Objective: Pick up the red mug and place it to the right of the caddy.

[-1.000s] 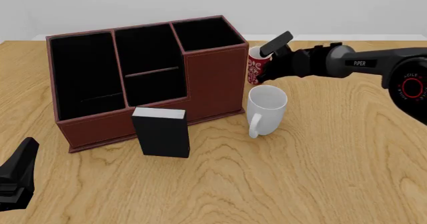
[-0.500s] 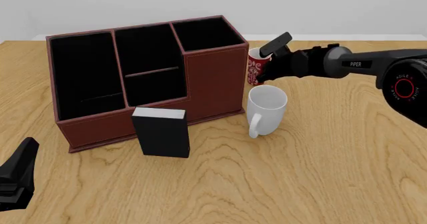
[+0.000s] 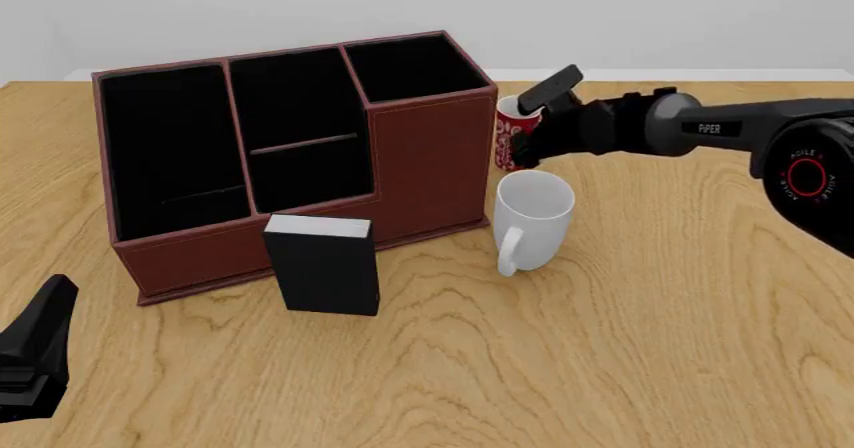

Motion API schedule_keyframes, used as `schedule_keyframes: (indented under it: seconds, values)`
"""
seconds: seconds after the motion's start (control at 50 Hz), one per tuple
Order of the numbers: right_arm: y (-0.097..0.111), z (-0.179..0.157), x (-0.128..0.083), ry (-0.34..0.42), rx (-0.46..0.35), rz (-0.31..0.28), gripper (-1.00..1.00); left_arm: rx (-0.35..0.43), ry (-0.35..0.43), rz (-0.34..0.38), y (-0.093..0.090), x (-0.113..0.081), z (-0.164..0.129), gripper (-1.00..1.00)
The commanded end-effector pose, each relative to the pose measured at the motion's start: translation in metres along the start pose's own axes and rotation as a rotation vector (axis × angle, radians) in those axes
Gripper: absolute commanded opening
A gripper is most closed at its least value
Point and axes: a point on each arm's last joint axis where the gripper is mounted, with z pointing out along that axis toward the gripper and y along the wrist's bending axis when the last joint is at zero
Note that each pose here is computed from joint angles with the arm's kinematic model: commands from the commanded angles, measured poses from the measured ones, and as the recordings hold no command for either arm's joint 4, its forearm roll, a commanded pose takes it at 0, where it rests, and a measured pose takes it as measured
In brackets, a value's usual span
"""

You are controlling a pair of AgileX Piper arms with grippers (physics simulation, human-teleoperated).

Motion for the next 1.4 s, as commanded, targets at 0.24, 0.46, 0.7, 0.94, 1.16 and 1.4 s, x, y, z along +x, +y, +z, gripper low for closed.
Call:
schedule_keyframes:
  seconds: [0.24, 0.46, 0.7, 0.94, 1.16, 1.4]
  values:
    - [0.003, -0.002, -0.001, -0.001, -0.006, 0.030, 1.00, 0.000, 0.000, 0.000, 0.000, 0.000, 0.000, 1.00]
    - [-0.004, -0.009, -0.006, -0.013, 0.008, 0.049, 1.00, 0.000, 0.000, 0.000, 0.000, 0.000, 0.000, 1.00]
    - [-0.010, -0.026, -0.017, -0.041, 0.020, 0.064, 1.00, 0.000, 0.000, 0.000, 0.000, 0.000, 0.000, 1.00]
    - [-0.009, -0.040, -0.025, -0.063, 0.021, 0.062, 1.00, 0.000, 0.000, 0.000, 0.000, 0.000, 0.000, 1.00]
    - [-0.009, -0.058, -0.033, -0.085, 0.022, 0.074, 1.00, 0.000, 0.000, 0.000, 0.000, 0.000, 0.000, 1.00]
    - [-0.012, -0.099, -0.042, -0.132, 0.038, 0.086, 1.00, 0.000, 0.000, 0.000, 0.000, 0.000, 0.000, 1.00]
